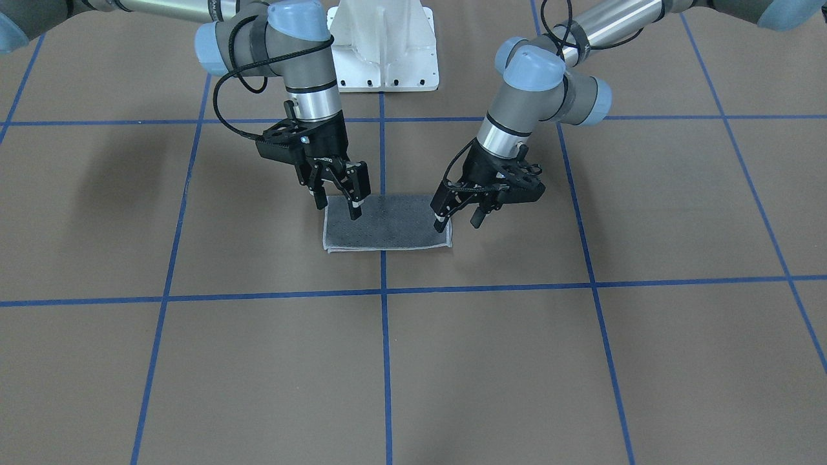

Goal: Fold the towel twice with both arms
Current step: 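Lay the folded edge onto the far edge and open both grippers, then lift the right arm away while the left gripper grasps the folded strip's end, then lift the strip's end with the left gripper and swing it over the other half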

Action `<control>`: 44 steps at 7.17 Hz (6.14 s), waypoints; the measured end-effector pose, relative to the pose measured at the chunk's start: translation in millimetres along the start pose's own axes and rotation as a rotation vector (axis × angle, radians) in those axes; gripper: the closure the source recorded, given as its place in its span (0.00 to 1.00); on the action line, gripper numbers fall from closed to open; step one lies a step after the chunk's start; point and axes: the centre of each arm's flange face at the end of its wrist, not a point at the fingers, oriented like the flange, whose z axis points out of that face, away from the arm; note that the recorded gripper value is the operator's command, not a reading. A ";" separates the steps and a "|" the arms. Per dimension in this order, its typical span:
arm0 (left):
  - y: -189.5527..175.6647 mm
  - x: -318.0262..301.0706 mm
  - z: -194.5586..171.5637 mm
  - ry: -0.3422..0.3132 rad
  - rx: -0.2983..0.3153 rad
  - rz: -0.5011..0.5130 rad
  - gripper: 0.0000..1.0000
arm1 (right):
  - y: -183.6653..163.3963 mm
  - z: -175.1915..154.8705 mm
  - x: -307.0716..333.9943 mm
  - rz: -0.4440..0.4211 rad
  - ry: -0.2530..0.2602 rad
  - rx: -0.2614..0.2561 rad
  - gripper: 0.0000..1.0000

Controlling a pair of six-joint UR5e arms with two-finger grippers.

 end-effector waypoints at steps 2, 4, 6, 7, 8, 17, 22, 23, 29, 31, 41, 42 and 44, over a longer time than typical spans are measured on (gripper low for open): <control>-9.3 3.5 -24.0 0.034 -0.045 0.054 0.00 | -55.6 -14.7 1.9 -0.144 0.006 -0.050 0.00; -17.6 4.8 -48.5 0.083 0.006 0.076 0.00 | -89.1 -22.8 6.3 -0.249 -0.006 -0.014 0.00; -20.1 5.8 -52.5 0.095 0.065 0.078 0.00 | -68.8 -21.0 5.6 -0.273 -0.059 0.116 0.08; -20.5 6.6 -53.2 0.100 0.080 0.080 0.00 | -53.0 -21.8 5.3 -0.283 -0.097 0.177 0.09; -19.8 8.3 -54.1 0.108 0.084 0.083 0.00 | -45.4 -24.0 5.8 -0.298 -0.117 0.207 0.02; -1.0 -48.7 -43.8 0.076 -0.066 0.128 0.00 | -210.0 -38.6 49.6 -0.619 0.071 -0.178 0.00; 40.4 -43.2 -13.5 0.038 -0.131 -0.063 0.40 | -251.0 -46.7 70.2 -0.684 0.103 -0.207 0.00; 44.8 -40.8 -12.2 0.034 -0.138 -0.137 0.40 | -251.3 -46.9 70.4 -0.681 0.103 -0.207 0.00; 61.4 -44.3 2.7 0.007 -0.137 -0.244 0.43 | -251.6 -47.2 70.4 -0.676 0.104 -0.203 0.00; 68.8 -43.4 6.7 0.002 -0.147 -0.240 0.43 | -251.0 -47.6 69.7 -0.677 0.103 -0.203 0.00; 70.2 -41.8 14.8 0.000 -0.131 -0.233 1.00 | -249.8 -50.9 66.7 -0.679 0.093 -0.200 0.00; 70.9 -39.3 14.0 0.005 -0.132 -0.231 1.00 | -249.7 -51.2 66.3 -0.679 0.092 -0.200 0.00; 79.2 -32.2 11.6 0.018 -0.139 -0.225 1.00 | -249.7 -51.5 65.5 -0.681 0.091 -0.199 0.00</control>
